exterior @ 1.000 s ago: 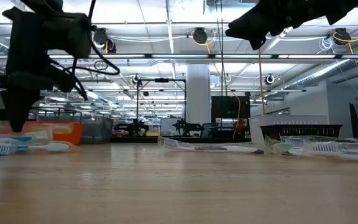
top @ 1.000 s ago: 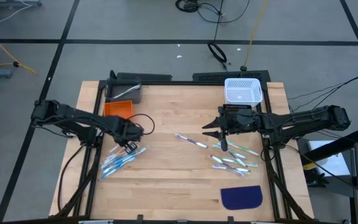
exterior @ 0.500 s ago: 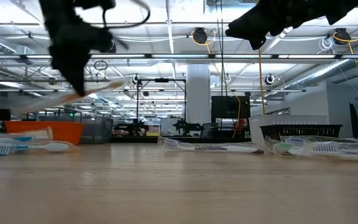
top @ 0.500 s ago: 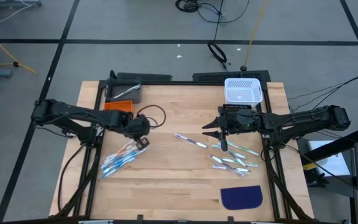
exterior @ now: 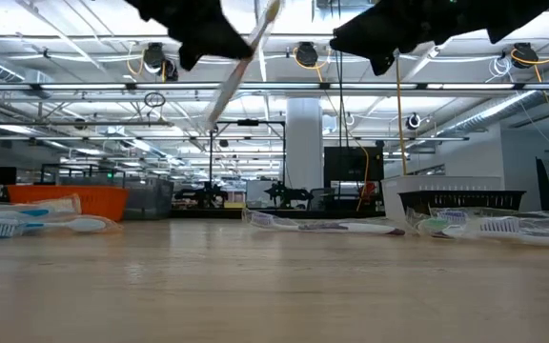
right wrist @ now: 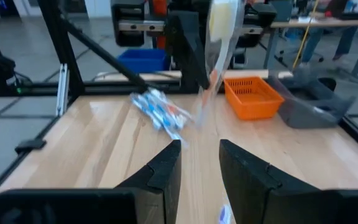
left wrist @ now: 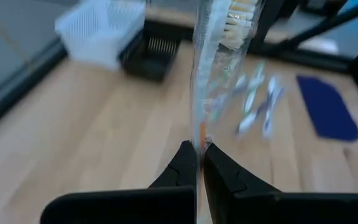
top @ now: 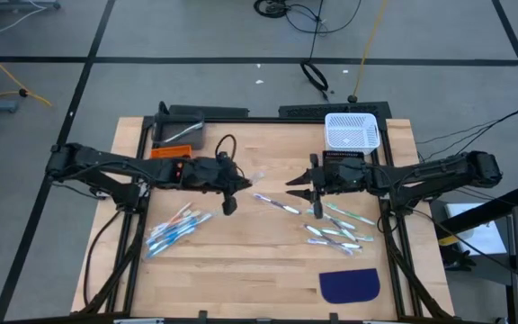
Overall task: Pick & Place Toothbrushes
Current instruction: Put the orange toothbrush into the white bin
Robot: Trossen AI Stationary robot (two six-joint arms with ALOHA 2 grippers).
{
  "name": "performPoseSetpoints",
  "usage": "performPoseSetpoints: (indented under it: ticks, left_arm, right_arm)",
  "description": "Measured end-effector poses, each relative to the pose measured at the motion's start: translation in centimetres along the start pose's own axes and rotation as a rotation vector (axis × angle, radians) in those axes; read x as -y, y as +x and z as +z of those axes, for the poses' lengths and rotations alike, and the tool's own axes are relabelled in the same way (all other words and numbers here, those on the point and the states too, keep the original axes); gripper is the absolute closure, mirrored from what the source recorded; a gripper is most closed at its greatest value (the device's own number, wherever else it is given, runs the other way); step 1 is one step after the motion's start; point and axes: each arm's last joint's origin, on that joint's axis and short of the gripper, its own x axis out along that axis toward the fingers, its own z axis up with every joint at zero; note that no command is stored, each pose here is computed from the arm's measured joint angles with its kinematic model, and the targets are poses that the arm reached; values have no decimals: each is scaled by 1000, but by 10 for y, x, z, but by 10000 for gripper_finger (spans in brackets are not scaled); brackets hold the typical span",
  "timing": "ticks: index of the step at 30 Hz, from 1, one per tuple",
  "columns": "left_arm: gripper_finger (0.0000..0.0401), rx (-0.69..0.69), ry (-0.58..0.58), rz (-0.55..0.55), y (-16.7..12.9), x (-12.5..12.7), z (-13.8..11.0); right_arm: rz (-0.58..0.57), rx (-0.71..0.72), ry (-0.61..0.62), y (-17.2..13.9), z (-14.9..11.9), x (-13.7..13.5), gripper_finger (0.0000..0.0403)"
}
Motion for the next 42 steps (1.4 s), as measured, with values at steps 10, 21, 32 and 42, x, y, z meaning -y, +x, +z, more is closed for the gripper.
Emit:
performPoseSetpoints:
  ticks: [10,21,32,42]
  left_arm:
    - [400,178,53,-27,35,6,5]
    - [401,269,43,-38,65,10,-1]
    - [401,297,63,-62,67,14,-1]
    - [401,322,58,-72,66,15,1]
  right_arm:
    - [-4,154,-14,18,4,1,303]
    - [-33,177,6,17,6,10,303]
    - [-80,169,10,17,5,11,303]
    - [-75,197,6,17,8,10,331]
